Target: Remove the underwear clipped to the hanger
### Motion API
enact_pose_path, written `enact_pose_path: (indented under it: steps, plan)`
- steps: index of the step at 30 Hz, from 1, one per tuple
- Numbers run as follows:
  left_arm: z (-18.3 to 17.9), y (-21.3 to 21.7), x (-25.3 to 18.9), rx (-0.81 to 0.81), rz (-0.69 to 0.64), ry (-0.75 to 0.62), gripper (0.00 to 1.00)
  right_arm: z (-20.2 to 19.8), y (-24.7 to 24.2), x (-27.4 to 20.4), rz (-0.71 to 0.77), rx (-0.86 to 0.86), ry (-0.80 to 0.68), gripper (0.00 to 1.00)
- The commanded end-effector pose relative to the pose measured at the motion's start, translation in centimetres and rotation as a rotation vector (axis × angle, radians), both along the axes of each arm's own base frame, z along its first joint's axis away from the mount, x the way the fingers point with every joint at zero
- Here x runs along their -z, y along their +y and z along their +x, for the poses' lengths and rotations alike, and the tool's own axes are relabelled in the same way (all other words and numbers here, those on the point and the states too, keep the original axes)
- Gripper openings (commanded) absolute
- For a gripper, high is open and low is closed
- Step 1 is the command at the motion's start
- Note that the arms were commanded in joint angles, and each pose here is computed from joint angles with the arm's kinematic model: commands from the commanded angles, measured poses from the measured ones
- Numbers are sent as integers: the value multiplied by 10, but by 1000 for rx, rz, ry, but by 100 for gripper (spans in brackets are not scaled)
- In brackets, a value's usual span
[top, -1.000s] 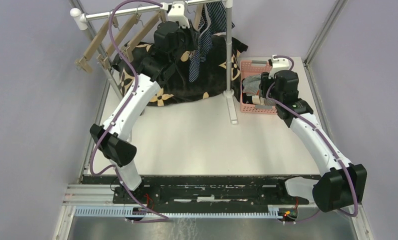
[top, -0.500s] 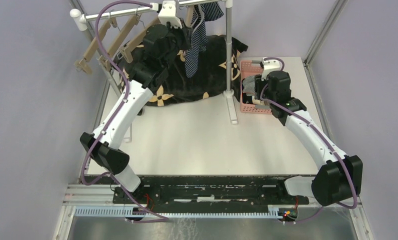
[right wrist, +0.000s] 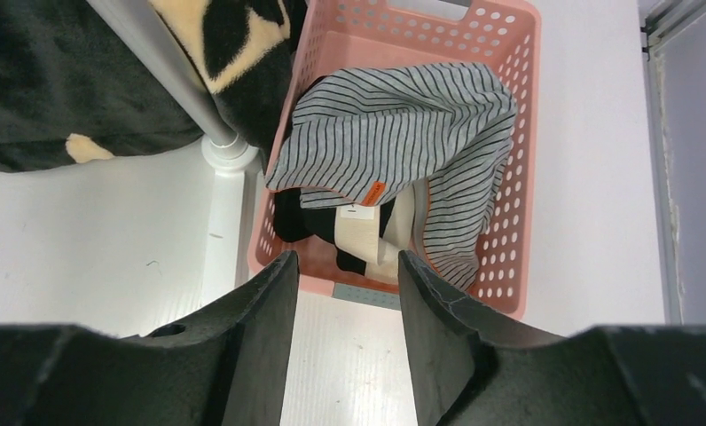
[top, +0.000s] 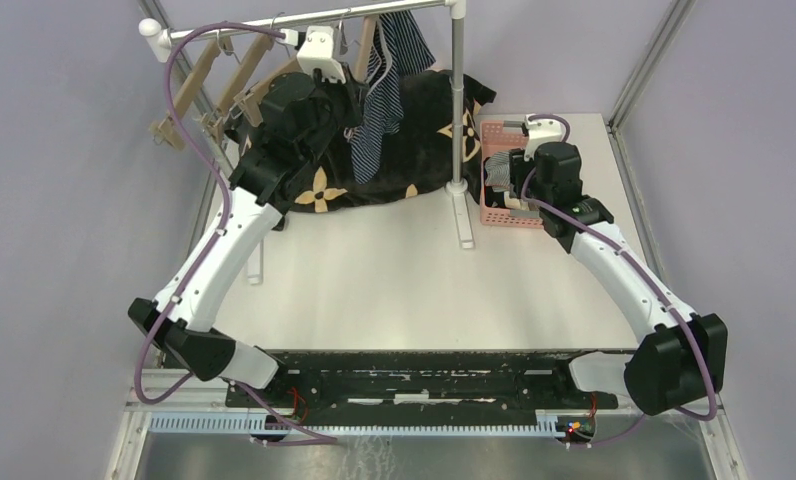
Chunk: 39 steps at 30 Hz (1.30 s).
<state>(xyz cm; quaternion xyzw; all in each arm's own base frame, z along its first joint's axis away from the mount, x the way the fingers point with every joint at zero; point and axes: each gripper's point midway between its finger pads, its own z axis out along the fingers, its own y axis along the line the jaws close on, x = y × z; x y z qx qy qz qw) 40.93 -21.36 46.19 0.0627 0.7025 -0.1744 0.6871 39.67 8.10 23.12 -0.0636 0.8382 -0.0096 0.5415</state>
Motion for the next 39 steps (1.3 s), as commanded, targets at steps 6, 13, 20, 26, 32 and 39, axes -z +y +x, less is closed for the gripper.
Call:
enact_pose_path:
  steps: [6,13,20,26,32,39]
  plan:
    - [-34,13,13,46,83,44,3,1,0,-43,27,8,-105,55]
    - [-88,13,77,197,113,154,3,-4,29,-60,112,-136,-124,70]
    - [-162,33,113,336,151,179,3,-23,82,-98,266,-425,-165,76]
    - [-203,37,125,449,146,139,3,-50,120,-128,345,-700,-180,83]
    - [-226,22,148,611,170,137,3,-95,163,-156,474,-1098,-173,85]
    - [-228,10,152,693,184,179,3,-108,175,-169,550,-1245,-187,85]
